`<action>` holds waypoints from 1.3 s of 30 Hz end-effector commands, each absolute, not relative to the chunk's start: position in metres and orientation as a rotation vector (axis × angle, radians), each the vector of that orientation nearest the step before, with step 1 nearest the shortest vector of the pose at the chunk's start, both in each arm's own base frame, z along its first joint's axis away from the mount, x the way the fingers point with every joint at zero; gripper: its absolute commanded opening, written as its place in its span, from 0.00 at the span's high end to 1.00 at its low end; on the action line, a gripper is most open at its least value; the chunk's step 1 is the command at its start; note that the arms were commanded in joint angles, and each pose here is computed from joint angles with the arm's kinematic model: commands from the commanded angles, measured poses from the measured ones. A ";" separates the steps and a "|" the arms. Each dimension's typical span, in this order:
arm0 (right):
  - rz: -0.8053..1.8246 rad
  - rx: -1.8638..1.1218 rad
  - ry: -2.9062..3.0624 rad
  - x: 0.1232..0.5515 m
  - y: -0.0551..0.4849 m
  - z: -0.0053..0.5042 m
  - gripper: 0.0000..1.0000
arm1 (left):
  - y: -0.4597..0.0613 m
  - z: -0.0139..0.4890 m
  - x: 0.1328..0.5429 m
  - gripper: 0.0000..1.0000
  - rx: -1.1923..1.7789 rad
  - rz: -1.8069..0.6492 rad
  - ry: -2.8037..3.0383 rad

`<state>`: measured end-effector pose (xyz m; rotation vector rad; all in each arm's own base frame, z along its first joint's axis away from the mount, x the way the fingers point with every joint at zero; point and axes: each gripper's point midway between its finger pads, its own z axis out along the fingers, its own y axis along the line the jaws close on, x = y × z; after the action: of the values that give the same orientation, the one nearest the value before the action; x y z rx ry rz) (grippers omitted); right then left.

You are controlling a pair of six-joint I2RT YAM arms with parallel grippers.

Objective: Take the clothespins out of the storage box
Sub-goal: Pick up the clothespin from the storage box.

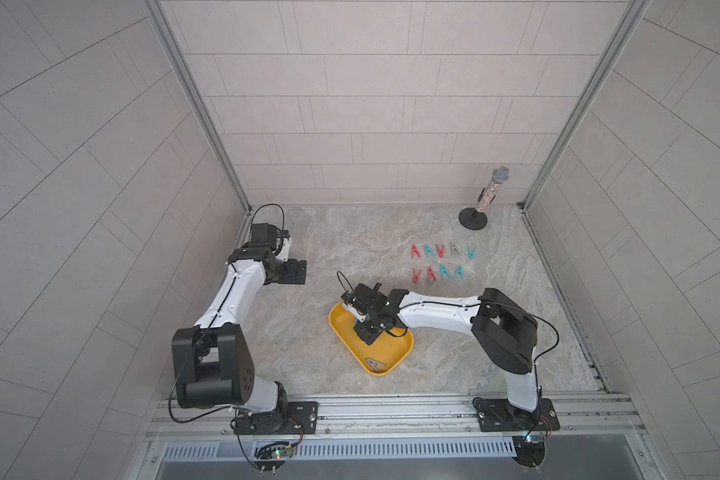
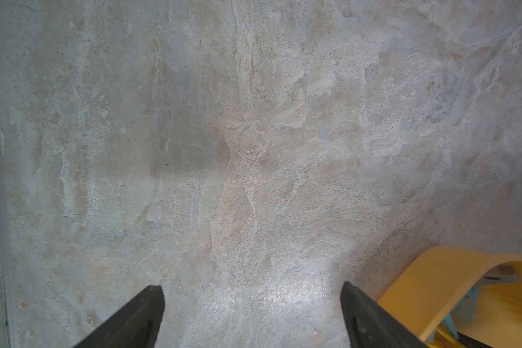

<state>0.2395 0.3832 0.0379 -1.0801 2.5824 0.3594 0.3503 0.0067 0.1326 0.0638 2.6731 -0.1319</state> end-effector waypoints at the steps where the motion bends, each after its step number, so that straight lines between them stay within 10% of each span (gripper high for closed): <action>1: 0.360 -1.054 2.579 0.237 0.375 0.054 0.87 | 0.008 0.129 0.348 0.01 0.051 -0.142 2.681; 39: 0.360 -1.097 2.634 0.224 0.366 0.029 0.57 | 0.005 0.135 0.348 0.01 0.057 -0.157 2.662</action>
<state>0.2270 0.3736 0.0399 -1.0809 2.5979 0.4068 0.3504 0.0038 0.1330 0.0691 2.6704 -0.1548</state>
